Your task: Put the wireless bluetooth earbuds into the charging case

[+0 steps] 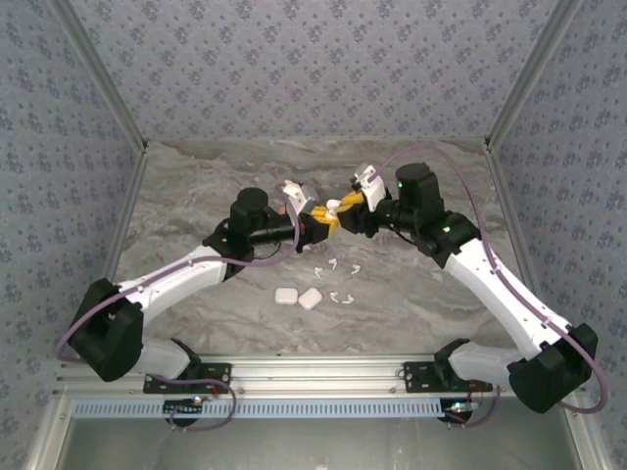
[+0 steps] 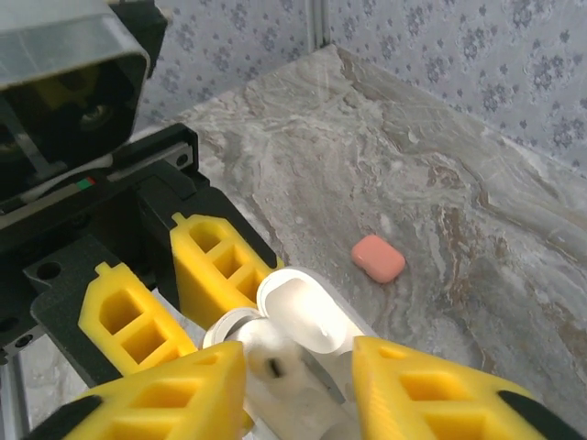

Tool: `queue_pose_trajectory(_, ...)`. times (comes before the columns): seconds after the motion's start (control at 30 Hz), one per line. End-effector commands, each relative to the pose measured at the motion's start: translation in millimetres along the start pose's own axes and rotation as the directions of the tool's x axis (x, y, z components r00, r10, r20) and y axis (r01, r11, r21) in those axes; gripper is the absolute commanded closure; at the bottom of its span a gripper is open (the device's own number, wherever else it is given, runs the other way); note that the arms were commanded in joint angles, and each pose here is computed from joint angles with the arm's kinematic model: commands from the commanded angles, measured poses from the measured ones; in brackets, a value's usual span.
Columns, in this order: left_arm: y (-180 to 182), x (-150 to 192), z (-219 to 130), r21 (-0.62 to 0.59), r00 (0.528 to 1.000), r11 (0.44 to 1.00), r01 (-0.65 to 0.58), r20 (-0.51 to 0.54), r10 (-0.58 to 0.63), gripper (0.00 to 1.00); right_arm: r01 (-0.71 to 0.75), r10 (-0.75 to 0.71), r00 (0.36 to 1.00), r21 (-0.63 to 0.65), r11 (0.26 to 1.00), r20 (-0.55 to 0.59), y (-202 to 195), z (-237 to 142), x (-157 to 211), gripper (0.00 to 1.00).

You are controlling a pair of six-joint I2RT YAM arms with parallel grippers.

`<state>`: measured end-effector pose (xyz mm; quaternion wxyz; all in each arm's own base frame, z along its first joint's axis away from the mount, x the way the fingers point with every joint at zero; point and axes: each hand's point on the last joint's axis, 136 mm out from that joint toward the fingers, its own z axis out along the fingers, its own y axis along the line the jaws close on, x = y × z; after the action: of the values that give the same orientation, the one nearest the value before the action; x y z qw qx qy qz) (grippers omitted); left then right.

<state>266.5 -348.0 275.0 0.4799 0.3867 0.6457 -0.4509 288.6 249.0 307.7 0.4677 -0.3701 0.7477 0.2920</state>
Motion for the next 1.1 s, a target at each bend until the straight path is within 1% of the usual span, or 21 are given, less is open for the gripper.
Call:
queue_pose_trajectory(0.0,-11,-25,-2,0.035,0.997,0.998,-0.043,0.070,0.041,0.96,-0.064,0.071,0.995,-0.100,0.993,0.068,11,-16,-25,0.54)
queue_pose_trajectory(0.07,-11,-26,-2,0.034,0.997,0.998,-0.044,0.072,0.042,0.96,-0.090,0.101,0.991,-0.116,0.989,0.089,9,-22,-30,0.51)
queue_pose_trajectory(0.17,-10,-27,-3,0.024,0.996,0.999,-0.046,0.077,0.044,0.96,-0.125,0.136,0.984,-0.089,0.988,0.119,0,-32,-37,0.47)
queue_pose_trajectory(0.23,-8,-29,-5,0.006,0.995,0.999,-0.049,0.085,0.049,0.96,-0.161,0.165,0.979,-0.039,0.986,0.118,-11,-38,-34,0.46)
queue_pose_trajectory(0.27,-7,-29,-6,-0.010,0.995,0.999,-0.052,0.088,0.052,0.96,-0.167,0.167,0.977,-0.006,0.986,0.130,-16,-45,-42,0.45)
queue_pose_trajectory(0.33,-2,-28,-10,-0.051,0.994,0.997,-0.054,0.094,0.059,0.97,-0.214,0.207,0.974,0.072,0.974,0.093,-32,-47,-29,0.45)
queue_pose_trajectory(0.47,7,-26,-23,-0.146,0.992,0.987,-0.064,0.098,0.079,0.97,-0.328,0.343,0.939,0.227,0.917,-0.028,-63,-42,19,0.44)
queue_pose_trajectory(0.53,9,-24,-30,-0.180,0.992,0.981,-0.067,0.090,0.084,0.97,-0.364,0.401,0.911,0.274,0.890,-0.094,-70,-37,43,0.45)
queue_pose_trajectory(0.63,10,-21,-40,-0.217,0.993,0.973,-0.073,0.076,0.091,0.97,-0.413,0.501,0.842,0.354,0.839,-0.203,-76,-25,95,0.47)
queue_pose_trajectory(0.73,9,-19,-50,-0.246,0.993,0.966,-0.078,0.069,0.098,0.97,-0.412,0.566,0.774,0.453,0.791,-0.284,-79,-16,140,0.47)
queue_pose_trajectory(0.8,9,-17,-56,-0.264,0.993,0.961,-0.079,0.065,0.099,0.97,-0.408,0.600,0.729,0.495,0.767,-0.329,-77,-8,166,0.48)
queue_pose_trajectory(1.0,9,-14,-64,-0.289,0.993,0.954,-0.082,0.060,0.103,0.97,-0.351,0.635,0.637,0.570,0.743,-0.436,-61,19,219,0.47)
queue_pose_trajectory(1.07,9,-15,-65,-0.291,0.993,0.953,-0.082,0.062,0.104,0.97,-0.348,0.649,0.619,0.586,0.732,-0.442,-60,26,228,0.47)
